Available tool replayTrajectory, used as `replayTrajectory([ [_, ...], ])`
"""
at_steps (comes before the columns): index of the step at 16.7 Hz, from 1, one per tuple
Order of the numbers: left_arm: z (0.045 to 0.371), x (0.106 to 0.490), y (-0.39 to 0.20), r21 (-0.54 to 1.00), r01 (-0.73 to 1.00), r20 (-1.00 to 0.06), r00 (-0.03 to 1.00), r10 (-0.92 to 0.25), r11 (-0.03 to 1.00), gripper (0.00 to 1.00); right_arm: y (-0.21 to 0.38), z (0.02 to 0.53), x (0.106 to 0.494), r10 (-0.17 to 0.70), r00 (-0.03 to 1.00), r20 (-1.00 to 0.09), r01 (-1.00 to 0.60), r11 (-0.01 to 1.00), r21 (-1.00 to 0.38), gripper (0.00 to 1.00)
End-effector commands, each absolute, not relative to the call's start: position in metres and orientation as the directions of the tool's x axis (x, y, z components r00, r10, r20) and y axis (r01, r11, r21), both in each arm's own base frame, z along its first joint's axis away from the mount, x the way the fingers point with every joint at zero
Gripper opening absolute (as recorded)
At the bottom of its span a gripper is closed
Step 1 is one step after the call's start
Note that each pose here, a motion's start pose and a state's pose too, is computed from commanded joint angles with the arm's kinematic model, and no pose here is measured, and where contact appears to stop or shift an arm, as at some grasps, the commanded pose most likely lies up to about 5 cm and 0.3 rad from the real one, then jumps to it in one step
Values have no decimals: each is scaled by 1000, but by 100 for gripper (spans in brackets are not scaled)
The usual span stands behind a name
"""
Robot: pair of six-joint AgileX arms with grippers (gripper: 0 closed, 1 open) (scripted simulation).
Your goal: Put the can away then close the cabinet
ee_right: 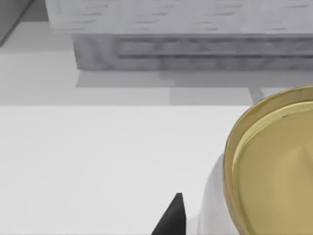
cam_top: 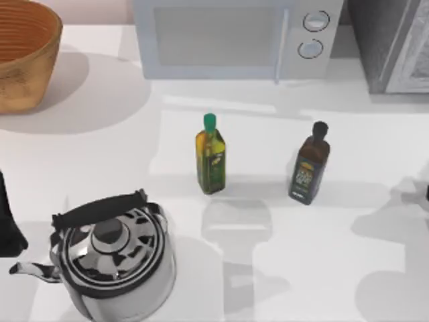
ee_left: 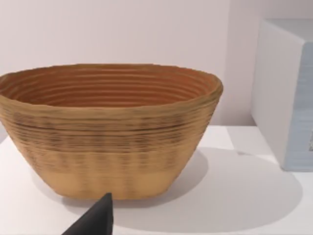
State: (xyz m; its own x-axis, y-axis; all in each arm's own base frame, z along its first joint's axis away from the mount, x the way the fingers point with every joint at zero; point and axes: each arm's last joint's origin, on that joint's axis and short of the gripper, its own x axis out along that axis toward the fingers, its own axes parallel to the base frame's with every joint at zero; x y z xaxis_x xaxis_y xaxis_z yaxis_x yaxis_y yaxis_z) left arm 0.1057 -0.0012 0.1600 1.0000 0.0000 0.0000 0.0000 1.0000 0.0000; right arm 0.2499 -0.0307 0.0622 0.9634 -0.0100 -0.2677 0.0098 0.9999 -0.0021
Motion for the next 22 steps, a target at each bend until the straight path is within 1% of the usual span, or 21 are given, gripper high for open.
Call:
replayTrajectory([
  [3,160,106,-1,0,0,0,1000,0,1000,100,-31,84,258,-7,963,-271,6,1000,-2,0],
  [9,160,106,-1,0,0,0,1000,0,1000,100,-31,139,256,-6,940,-341,10,1000,9,0],
  [14,160,106,-1,0,0,0,1000,0,1000,100,-30,188,243,-11,953,-303,12,1000,4,0],
  [16,160,106,-1,0,0,0,1000,0,1000,100,-30,196,241,-11,957,-291,13,1000,2,0],
  [22,160,106,-1,0,0,0,1000,0,1000,100,-29,196,239,-11,957,-290,13,1000,3,0],
])
